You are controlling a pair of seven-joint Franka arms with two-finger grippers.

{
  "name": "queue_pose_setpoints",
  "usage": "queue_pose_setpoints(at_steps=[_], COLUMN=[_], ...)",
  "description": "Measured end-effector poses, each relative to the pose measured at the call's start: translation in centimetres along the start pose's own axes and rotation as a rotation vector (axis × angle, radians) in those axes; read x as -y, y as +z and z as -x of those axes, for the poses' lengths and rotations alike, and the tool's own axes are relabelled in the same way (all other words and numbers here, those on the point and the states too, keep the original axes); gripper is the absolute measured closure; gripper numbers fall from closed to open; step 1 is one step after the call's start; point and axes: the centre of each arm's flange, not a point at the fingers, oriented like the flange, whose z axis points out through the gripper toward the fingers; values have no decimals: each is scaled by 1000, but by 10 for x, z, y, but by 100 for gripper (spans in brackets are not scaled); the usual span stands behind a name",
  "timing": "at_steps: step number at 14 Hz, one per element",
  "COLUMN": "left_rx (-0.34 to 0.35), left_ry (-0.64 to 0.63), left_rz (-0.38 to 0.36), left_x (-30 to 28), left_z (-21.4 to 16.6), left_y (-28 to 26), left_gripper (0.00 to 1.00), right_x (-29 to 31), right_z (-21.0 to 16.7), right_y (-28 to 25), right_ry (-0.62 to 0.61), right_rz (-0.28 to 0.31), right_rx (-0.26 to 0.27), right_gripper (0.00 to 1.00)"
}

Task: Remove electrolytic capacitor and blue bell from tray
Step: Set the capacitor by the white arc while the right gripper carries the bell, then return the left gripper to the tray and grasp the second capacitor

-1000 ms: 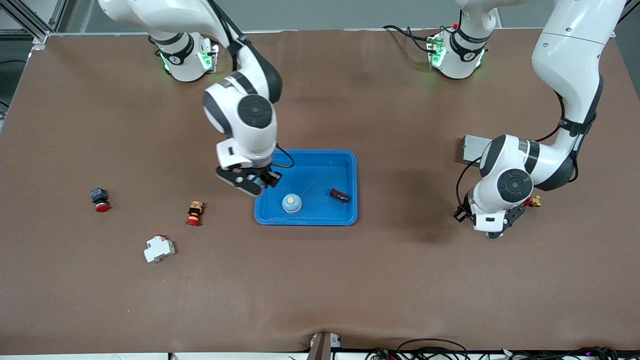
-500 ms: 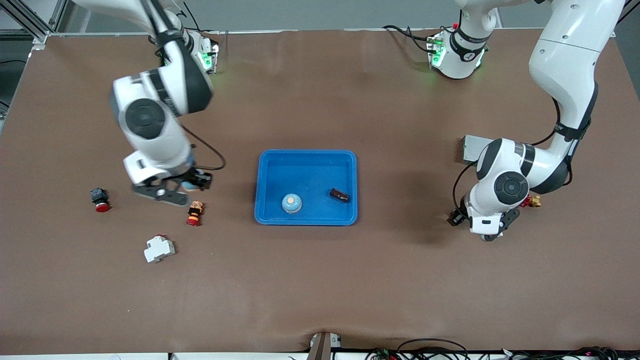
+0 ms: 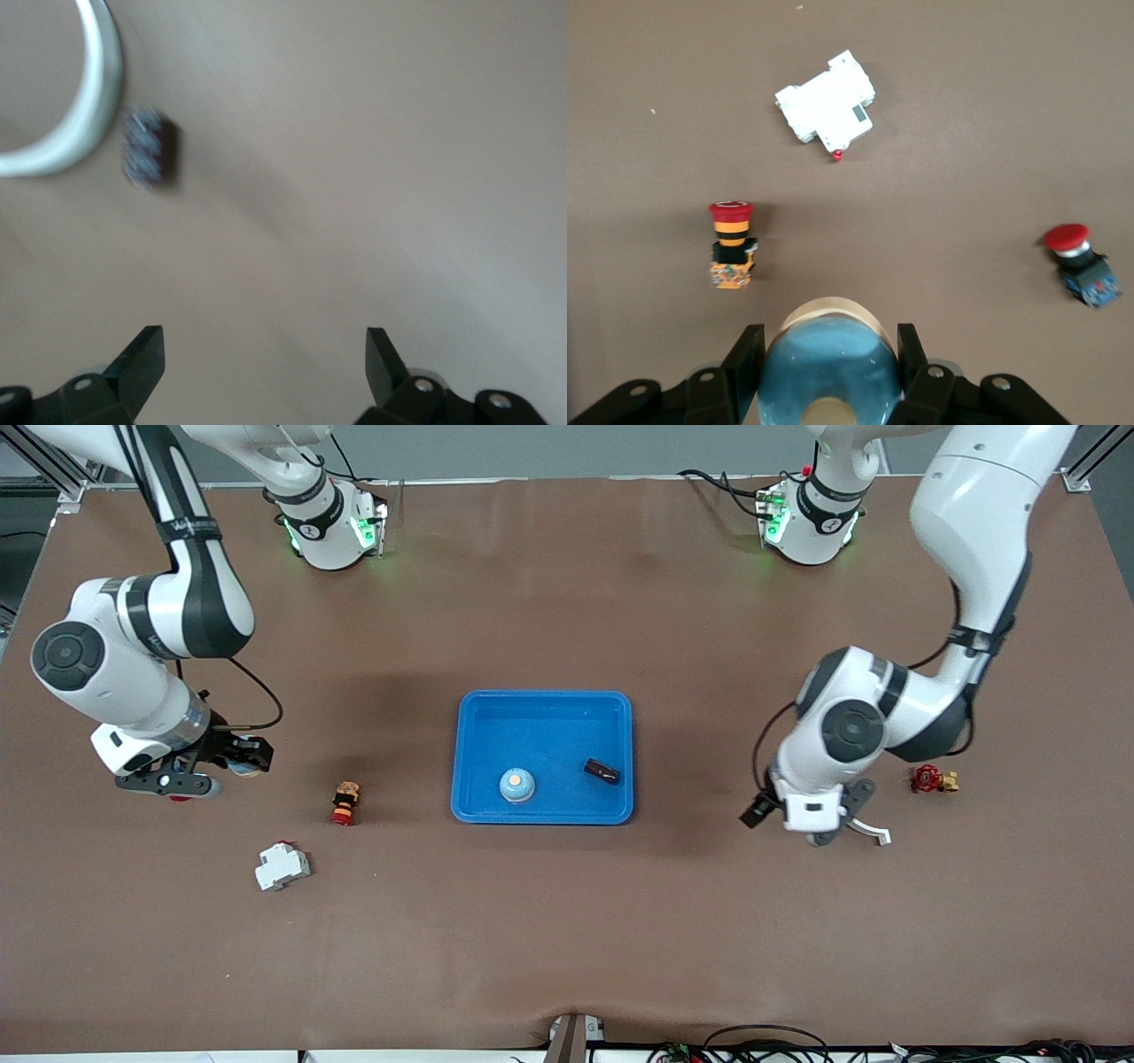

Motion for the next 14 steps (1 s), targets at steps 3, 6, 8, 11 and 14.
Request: queue_pose_setpoints(at_steps=[3,6,8,11,14], left_rx=[11,44,70,87,71], left_ry=[-70,-166,-219,-261,-258], left_rz=[24,55,90,111,85], left_x=[-40,-72,-85,-93,-94], left_z=[73,138,172,197,205], left_y=[0,16,29,51,81], left_gripper=[0,0,0,0,0], right_x=[-8,-5,-7,-28,-51], right_z=[20,27,28,30,33], right_y=[44,75,91,121,150], right_ry=[4,0,5,-1,5], right_rz=[-40,-42,-42,-43,-45], right_rx=[-33,-11,7,27,39], right_gripper=[34,34,34,34,34])
